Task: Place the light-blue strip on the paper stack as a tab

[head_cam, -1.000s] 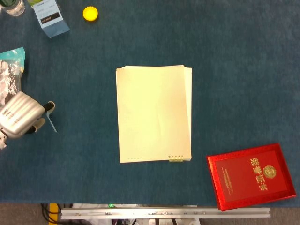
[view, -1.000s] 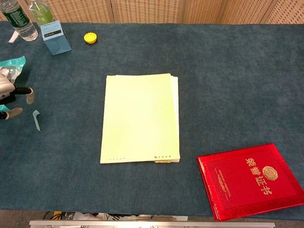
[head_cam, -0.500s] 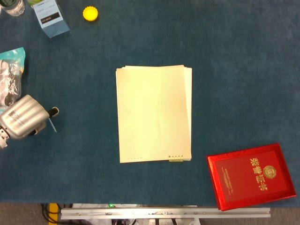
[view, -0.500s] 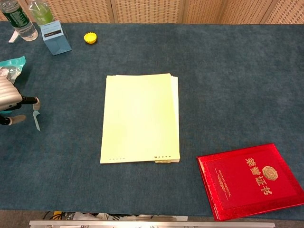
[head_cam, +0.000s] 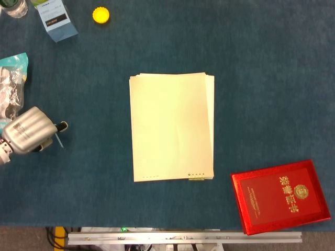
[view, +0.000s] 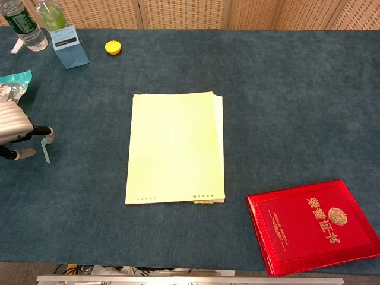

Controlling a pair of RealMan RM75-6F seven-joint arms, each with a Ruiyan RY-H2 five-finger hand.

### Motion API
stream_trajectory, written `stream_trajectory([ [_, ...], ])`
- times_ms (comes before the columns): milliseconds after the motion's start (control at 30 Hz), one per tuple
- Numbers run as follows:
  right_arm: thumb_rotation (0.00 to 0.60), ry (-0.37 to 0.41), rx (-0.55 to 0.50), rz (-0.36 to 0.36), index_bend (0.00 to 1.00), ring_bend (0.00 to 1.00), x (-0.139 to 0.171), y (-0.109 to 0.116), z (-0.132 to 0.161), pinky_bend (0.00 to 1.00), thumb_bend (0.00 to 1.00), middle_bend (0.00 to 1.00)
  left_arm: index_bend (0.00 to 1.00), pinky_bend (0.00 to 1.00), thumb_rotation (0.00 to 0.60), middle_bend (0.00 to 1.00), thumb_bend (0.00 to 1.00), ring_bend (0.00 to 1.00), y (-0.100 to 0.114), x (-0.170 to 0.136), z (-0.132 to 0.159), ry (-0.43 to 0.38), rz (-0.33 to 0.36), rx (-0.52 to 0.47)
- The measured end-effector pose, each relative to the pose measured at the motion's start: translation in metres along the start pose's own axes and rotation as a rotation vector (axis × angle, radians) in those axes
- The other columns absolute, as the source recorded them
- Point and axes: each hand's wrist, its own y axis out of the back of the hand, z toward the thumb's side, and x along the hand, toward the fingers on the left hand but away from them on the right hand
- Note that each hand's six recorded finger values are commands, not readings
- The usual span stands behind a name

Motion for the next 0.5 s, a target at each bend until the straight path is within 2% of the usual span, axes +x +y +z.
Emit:
stream_trajectory([
  [500,0.600,0.003,0.003,-0.009,0.37,0.47,0.001,0.002,0.005,0.44,0.38,0.42,0.42,0.99,0.600,0.97,0.34,0.99,-0.011,0.003,0.001,0.004,-0.005,-0.035],
])
